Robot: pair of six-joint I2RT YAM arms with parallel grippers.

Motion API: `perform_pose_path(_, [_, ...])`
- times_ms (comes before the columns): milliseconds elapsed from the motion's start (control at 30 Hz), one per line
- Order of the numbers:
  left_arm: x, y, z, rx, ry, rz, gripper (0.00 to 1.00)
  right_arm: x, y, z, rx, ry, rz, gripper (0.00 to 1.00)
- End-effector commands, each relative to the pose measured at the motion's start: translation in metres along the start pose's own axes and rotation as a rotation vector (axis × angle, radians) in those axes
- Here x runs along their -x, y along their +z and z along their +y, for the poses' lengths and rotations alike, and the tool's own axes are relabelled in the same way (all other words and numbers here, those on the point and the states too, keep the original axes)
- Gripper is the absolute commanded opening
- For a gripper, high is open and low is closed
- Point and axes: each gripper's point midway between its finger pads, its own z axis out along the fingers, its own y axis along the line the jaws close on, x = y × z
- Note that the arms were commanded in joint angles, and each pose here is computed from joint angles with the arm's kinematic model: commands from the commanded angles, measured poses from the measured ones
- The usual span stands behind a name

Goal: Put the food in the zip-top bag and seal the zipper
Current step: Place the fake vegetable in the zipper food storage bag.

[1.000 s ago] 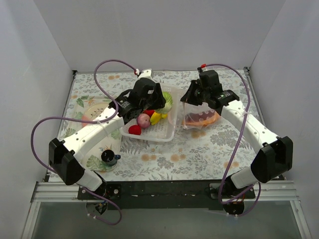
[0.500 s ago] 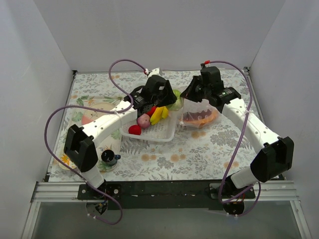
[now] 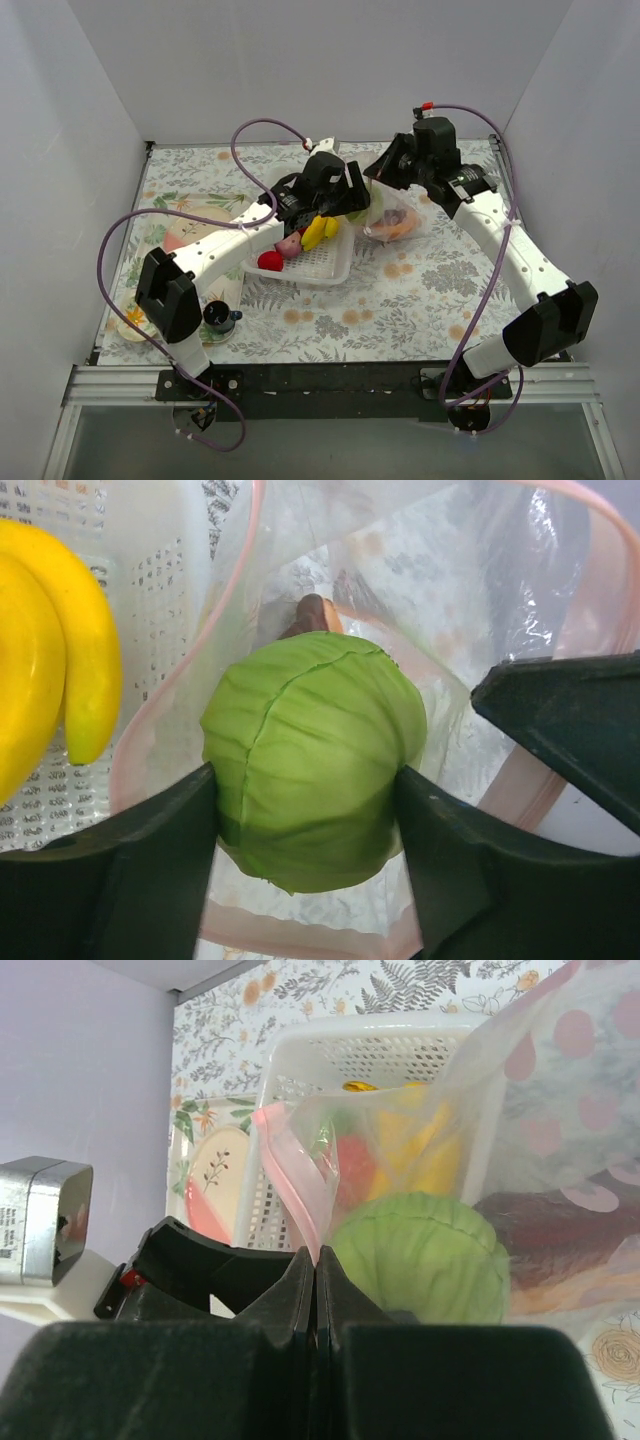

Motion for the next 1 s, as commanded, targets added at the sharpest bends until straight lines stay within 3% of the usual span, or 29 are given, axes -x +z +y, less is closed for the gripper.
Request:
perform_pose_path(0, [0.027, -0.011, -0.026, -0.067, 0.017, -0.057, 0.83, 0.030, -0.023, 0.042, 0.132, 0.005, -0.072, 0.01])
perform_pose_path(167, [0.053, -0.026, -0.046, -0.108, 0.033, -0.114, 0.91, 0.045, -0.032, 0.027, 0.079, -0.002, -0.103, 0.01])
perform_pose_path(467, [0.066, -0.050, -0.055, -0.135, 0.057, -0.131, 0.92, 0.059, -0.035, 0.003, 0.071, 0.025, -0.109, 0.01])
perform_pose_path(567, [0.076, -0.067, -0.057, -0.140, 0.052, -0.165, 0.88, 0.080, -0.048, -0.006, 0.037, 0.027, -0.154, 0.01])
perform_pose_path(800, [0.079, -0.060, -0.023, 0.032, 0.111, -0.188, 0.75, 0.099, -0.072, 0.003, 0.017, -0.005, -0.204, 0.01])
perform_pose_path(967, [0.078, -0.043, 0.026, 0.172, 0.129, -0.194, 0.74, 0.100, -0.087, -0.003, -0.025, -0.034, -0.237, 0.01])
